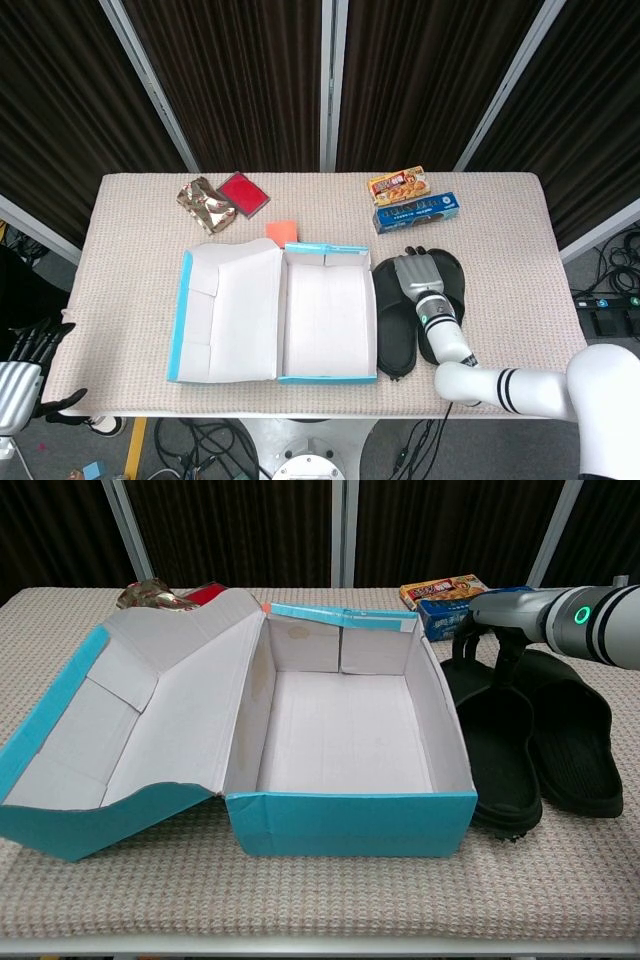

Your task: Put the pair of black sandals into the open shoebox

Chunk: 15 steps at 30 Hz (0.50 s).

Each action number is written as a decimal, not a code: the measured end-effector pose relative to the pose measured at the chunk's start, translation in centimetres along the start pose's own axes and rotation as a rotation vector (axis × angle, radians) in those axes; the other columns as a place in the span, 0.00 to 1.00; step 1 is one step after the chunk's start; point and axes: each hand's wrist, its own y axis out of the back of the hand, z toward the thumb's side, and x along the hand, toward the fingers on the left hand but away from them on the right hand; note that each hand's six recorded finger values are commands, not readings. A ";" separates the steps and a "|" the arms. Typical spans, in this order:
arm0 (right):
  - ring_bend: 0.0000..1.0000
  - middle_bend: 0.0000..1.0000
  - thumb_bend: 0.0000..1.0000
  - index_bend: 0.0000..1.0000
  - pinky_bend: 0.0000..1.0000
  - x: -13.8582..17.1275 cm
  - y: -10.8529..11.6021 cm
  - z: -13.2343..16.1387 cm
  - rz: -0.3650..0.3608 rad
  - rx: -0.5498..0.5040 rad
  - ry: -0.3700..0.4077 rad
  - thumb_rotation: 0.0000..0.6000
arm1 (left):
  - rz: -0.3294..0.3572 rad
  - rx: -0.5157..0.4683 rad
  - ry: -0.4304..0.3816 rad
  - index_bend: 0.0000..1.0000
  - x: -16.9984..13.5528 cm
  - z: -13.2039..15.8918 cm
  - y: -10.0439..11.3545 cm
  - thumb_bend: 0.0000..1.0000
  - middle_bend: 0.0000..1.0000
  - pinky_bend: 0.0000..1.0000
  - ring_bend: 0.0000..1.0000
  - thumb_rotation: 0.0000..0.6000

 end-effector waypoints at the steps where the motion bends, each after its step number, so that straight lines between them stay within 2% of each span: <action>1: 0.13 0.39 0.08 0.44 0.13 0.1 0.1 -0.2 -0.005 -0.006 0.000 1.00 | -0.001 0.000 0.000 0.11 0.0 0.0 0.0 0.07 0.14 0.09 0.00 1.00; 10: 0.18 0.42 0.10 0.47 0.19 0.6 0.9 -0.9 -0.056 -0.055 0.009 1.00 | -0.008 -0.001 0.002 0.11 0.0 0.0 -0.2 0.07 0.14 0.09 0.00 1.00; 12: 0.22 0.43 0.11 0.48 0.25 0.7 1.2 -1.1 -0.074 -0.073 0.010 1.00 | -0.008 -0.001 0.000 0.11 0.0 0.0 -0.3 0.07 0.14 0.09 0.00 1.00; 15: 0.28 0.45 0.14 0.50 0.39 0.9 1.8 -1.5 -0.108 -0.100 0.008 1.00 | -0.009 -0.001 -0.002 0.11 0.1 0.1 -0.3 0.07 0.14 0.09 0.00 1.00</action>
